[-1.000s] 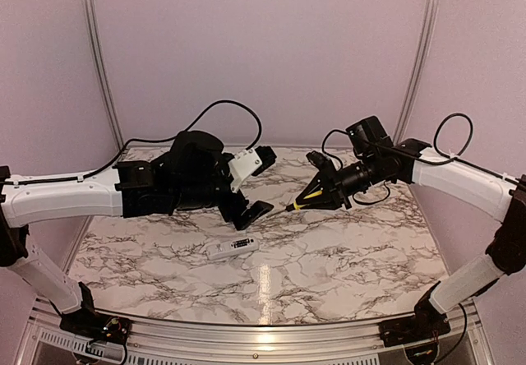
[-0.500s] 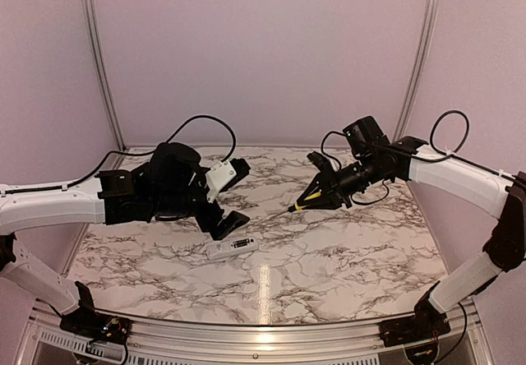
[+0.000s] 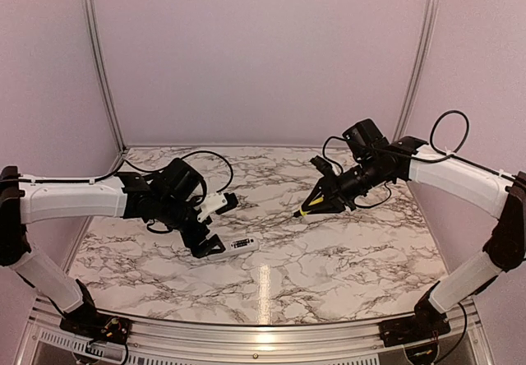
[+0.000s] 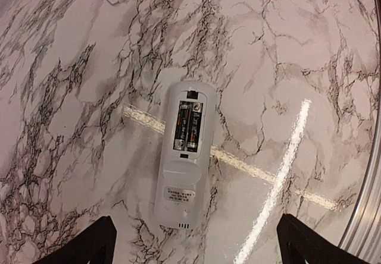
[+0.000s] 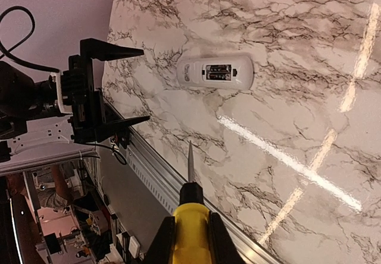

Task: Unload the batteries from the remote control

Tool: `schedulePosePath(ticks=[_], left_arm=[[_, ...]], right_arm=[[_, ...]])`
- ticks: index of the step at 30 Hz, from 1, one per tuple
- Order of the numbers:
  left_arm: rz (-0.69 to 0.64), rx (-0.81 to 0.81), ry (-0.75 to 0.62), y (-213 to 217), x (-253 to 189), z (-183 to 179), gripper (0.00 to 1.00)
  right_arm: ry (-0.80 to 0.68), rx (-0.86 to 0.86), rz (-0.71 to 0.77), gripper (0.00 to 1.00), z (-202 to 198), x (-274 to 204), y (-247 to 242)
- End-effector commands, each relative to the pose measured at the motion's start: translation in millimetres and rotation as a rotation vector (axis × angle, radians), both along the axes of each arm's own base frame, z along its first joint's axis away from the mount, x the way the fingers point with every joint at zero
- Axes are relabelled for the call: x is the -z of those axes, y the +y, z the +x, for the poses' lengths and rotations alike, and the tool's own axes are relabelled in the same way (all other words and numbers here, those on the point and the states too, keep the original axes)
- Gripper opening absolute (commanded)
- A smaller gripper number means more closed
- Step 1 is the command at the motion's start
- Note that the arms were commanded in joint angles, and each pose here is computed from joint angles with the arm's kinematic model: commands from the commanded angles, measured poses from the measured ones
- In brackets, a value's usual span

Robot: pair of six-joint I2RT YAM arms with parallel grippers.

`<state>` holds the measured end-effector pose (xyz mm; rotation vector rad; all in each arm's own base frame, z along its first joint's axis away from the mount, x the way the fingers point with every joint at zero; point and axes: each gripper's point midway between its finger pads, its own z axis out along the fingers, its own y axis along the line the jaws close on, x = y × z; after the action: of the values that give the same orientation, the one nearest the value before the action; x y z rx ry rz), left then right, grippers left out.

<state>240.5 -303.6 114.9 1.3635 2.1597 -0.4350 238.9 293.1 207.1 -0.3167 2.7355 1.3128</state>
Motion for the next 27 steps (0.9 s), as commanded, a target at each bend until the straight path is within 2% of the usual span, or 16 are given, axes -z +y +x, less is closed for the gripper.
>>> schedulePosePath(ticks=[1, 10, 15, 27], left_arm=[[0.093, 0.040, 0.044, 13, 25, -1, 0.99], [0.205, 0.172, -0.011, 28, 56, 6, 0.99], [0.175, 0.176, -0.015, 26, 61, 18, 0.98], [0.143, 0.202, 0.057, 11, 89, 17, 0.95]], right_arm=[[-0.050, 0.014, -0.027, 0.00, 4, -11, -7], [-0.049, 0.031, -0.051, 0.00, 2, -10, -14], [-0.047, 0.038, -0.054, 0.00, 2, -10, -16], [-0.040, 0.046, -0.052, 0.00, 6, -11, -14]])
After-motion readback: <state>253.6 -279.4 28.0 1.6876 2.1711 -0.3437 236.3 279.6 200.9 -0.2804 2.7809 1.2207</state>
